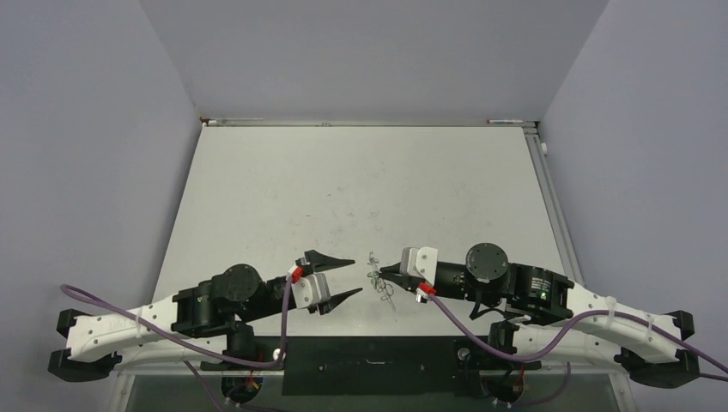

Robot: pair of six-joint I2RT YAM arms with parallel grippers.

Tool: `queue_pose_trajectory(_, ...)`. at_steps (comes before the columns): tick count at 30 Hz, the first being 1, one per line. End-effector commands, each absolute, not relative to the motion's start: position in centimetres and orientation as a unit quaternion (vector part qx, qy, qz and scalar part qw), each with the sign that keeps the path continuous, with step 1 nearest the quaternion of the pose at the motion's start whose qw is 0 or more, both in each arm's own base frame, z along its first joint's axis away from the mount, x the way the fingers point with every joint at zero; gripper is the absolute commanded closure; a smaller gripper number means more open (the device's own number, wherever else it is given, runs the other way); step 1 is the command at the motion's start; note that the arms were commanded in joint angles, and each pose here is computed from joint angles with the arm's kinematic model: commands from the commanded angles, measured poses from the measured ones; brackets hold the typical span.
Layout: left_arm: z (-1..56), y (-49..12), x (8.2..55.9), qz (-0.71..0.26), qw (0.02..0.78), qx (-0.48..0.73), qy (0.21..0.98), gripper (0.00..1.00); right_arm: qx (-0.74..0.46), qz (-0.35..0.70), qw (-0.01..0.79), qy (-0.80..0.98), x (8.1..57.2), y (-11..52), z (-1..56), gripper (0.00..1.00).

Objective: Put the keys on the keyring

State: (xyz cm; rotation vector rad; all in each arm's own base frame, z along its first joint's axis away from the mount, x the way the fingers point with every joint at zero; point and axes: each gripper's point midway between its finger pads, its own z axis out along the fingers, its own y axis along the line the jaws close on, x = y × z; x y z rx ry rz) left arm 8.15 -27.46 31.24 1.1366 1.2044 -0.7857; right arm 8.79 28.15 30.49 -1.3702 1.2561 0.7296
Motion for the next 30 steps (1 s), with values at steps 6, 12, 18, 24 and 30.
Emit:
queue_pose_trajectory(6,33.7,-28.6,8.5,-0.366,0.649,0.452,0.491,0.58,-0.554,0.338,0.581,0.491,8.5,28.9,33.6,0.95)
queue_pose_trajectory(12,33.7,-29.1,8.6,-0.364,0.651,0.453,0.489,0.72,-0.556,0.342,0.579,0.489,8.3,29.0,33.7,0.95)
queue_pose_trajectory(18,33.5,-29.7,8.7,-0.361,0.648,0.459,0.49,0.88,-0.553,0.348,0.583,0.483,8.2,29.1,34.0,0.95)
queue_pose_trajectory(24,33.1,-30.0,8.7,-0.357,0.644,0.467,0.491,1.0,-0.523,0.349,0.613,0.479,8.9,28.9,35.1,0.95)
queue_pose_trajectory(30,33.7,-30.3,8.6,-0.372,0.652,0.449,0.485,1.0,-0.44,0.349,0.676,0.476,10.7,28.0,36.8,0.95)
